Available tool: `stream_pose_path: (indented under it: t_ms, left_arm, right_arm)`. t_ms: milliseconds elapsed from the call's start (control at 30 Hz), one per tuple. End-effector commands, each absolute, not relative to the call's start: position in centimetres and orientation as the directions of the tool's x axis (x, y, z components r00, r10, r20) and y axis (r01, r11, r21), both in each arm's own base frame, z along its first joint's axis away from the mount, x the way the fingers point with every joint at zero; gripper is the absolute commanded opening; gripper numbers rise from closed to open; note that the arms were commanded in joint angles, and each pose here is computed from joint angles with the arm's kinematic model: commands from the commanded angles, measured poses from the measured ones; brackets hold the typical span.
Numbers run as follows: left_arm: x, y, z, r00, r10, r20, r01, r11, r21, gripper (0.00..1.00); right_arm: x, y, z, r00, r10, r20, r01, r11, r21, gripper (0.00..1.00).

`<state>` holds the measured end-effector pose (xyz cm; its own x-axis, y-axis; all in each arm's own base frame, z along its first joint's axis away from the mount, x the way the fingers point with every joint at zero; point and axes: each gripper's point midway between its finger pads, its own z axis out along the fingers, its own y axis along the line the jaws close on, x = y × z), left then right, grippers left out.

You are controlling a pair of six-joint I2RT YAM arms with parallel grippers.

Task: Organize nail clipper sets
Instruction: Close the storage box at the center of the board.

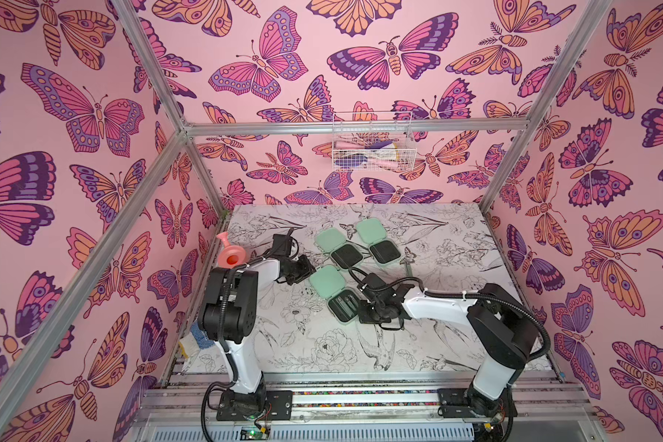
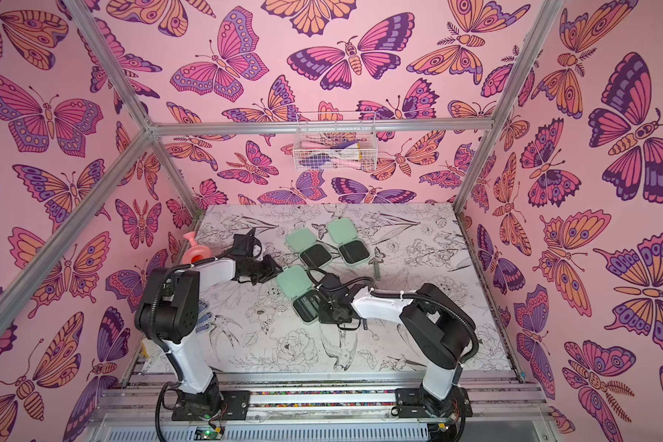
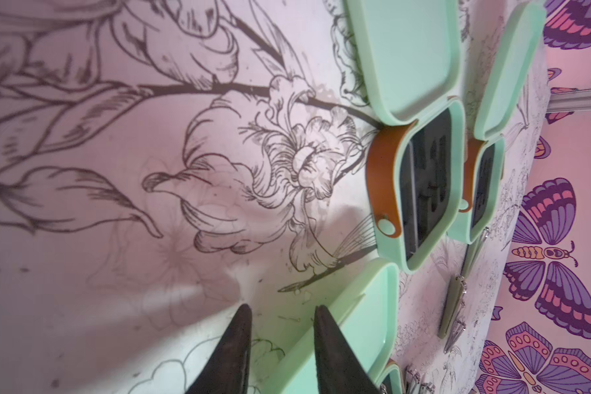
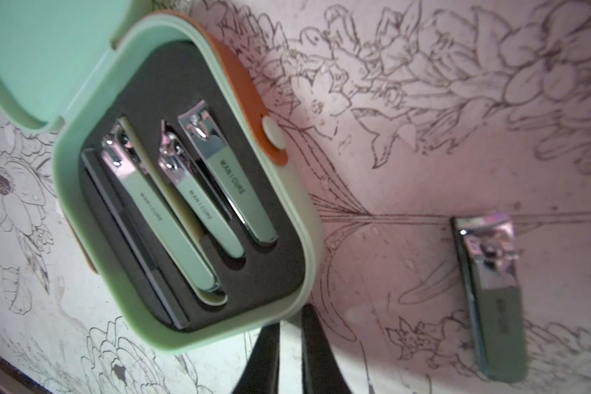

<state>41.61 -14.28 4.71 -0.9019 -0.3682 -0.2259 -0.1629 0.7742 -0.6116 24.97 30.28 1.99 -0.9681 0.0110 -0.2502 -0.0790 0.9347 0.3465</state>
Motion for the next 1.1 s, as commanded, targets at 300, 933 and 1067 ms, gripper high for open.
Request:
stream_pose_path:
  t_ms: [300, 933, 1067]
  left_arm:
    - [36.4, -17.4, 7.0, -0.947, -0.296, -0.124, -0.139, 0.727, -0.673, 0.34]
    - [29.3, -20.0, 7.2, -0.967, -0.221, -0.126, -0.084, 0.744, -0.663, 0.35]
    - [28.6, -19.9, 5.9, -0.968, -0.225, -0.111, -0.099, 0.751, -0.653, 0.35]
  right_arm:
    - [27.2, 32.7, 2.8, -0.951, 0.041, -0.307, -0.087, 0.915, 0.393, 0.16]
    - [30.7, 34.0, 3.4, -0.923, 0.062, -0.38, -0.093, 0.921, 0.377, 0.16]
    - [32.0, 33.7, 3.8, -0.914, 0.074, -0.4, -0.089, 0.923, 0.373, 0.17]
